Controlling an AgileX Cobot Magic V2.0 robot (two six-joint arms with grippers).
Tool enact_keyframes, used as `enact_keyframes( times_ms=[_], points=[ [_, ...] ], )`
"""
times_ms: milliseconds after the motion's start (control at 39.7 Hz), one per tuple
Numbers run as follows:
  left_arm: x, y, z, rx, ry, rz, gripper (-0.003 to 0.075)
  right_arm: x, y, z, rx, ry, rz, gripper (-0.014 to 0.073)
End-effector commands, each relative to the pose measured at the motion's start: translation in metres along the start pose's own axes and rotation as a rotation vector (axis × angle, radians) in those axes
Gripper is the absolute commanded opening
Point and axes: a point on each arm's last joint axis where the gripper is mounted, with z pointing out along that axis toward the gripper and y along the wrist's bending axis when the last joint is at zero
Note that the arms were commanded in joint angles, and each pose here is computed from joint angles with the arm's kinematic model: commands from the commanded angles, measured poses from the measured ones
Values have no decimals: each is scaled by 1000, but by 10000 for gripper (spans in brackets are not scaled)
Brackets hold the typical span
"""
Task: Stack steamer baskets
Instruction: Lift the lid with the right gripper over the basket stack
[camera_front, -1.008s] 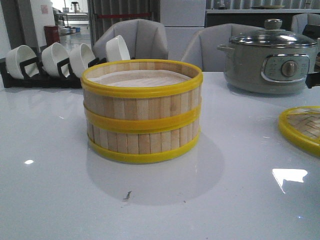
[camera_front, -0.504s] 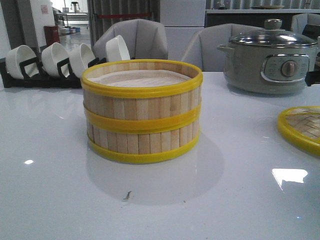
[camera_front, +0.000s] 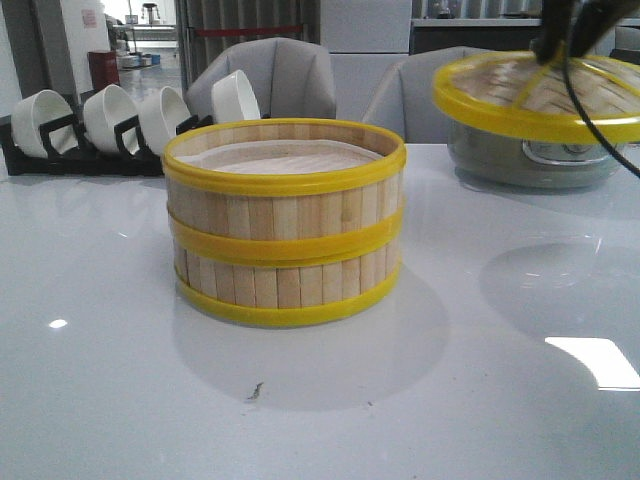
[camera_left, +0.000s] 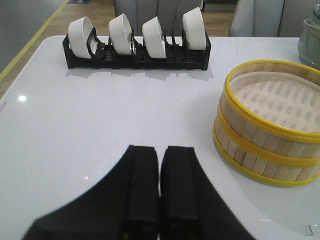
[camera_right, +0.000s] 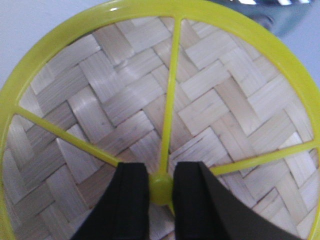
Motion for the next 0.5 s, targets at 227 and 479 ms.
enact_keyframes(
  times_ms=[227,479],
  points=[
    [-16,-2,-3,18,-111,-10,83,-26,128,-71,-302,-185,-213,36],
    [-16,-2,-3,18,-111,-10,83,-2,189,-59,-373,-107,-337,36]
  ],
)
